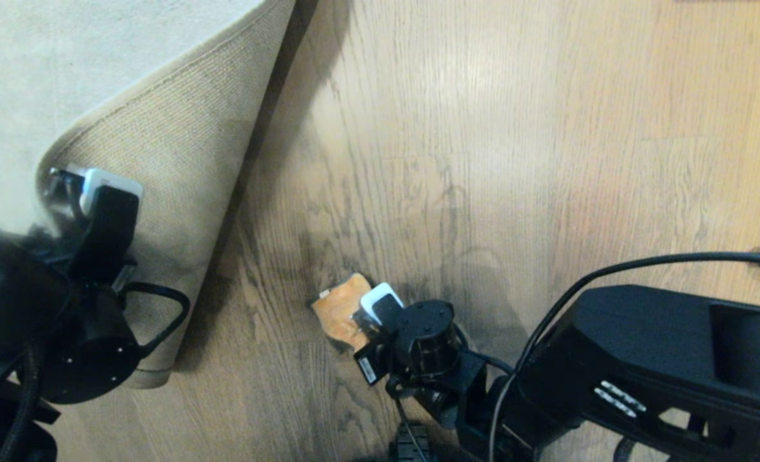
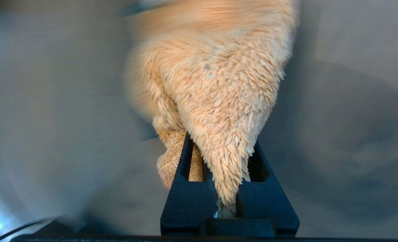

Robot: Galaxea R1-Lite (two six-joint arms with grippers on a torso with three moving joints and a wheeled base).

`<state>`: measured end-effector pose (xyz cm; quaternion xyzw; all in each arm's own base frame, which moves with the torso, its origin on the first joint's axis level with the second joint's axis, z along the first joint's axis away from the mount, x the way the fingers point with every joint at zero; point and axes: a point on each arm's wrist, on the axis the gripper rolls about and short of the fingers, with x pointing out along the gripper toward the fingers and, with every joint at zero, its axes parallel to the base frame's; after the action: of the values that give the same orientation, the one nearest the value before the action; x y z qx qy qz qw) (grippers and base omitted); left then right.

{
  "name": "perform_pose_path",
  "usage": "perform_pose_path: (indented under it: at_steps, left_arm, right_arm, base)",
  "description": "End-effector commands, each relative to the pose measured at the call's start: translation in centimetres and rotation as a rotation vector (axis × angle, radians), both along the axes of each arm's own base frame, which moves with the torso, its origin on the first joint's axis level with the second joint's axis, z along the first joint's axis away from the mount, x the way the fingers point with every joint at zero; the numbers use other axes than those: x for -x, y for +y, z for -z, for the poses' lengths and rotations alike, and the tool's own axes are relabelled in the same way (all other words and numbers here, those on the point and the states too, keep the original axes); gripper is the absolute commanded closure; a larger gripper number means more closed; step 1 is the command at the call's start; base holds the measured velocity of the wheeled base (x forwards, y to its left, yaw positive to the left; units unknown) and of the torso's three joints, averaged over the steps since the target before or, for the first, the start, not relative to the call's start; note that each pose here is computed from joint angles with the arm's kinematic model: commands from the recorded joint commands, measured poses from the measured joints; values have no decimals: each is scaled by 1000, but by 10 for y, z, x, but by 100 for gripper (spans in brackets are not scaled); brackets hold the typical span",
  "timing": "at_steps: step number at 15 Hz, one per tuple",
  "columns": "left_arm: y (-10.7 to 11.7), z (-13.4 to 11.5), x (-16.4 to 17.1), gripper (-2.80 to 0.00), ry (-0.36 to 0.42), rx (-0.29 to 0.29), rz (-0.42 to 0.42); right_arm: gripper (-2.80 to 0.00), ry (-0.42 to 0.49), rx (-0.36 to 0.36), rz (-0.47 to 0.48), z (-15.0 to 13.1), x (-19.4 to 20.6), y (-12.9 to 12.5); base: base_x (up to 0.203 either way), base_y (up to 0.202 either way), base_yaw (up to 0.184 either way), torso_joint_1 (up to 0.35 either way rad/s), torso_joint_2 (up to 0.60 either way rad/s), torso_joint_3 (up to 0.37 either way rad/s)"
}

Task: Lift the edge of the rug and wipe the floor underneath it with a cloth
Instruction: Wipe the floor under the carpet with a rag

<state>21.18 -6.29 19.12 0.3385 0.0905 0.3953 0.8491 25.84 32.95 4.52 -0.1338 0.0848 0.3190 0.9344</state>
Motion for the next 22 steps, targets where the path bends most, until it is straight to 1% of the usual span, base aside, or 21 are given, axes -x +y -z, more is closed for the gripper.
perform_pose_path:
  at_steps: [1, 5, 8, 14, 17, 22]
  left_arm:
    - [1, -5, 2, 0, -42, 17, -7]
    - [1, -5, 2, 0, -42, 18, -7]
    - [1, -5, 2, 0, -39, 16, -9]
    - [1, -3, 1, 0, -34, 13, -9]
    - [0, -2, 0, 0, -28, 11, -9]
    - [0, 1, 1, 0, -17, 6, -7]
  right_arm:
    - [0, 13, 16, -76, 12, 23, 20]
    - [0, 26, 26, -140, 33, 39, 46]
    - [0, 31, 31, -159, 53, 41, 60]
    - [0, -5, -26, -163, 69, 27, 91]
    - [0, -6, -29, -157, 70, 25, 90]
    - [0, 12, -4, -117, 64, 17, 67]
  base:
    - [0, 0, 0, 0, 0, 0]
    - [0, 0, 0, 0, 0, 0]
    - [0, 0, 0, 0, 0, 0]
    - [0, 0, 0, 0, 0, 0]
    - [0, 0, 0, 0, 0, 0]
    - [0, 0, 0, 0, 0, 0]
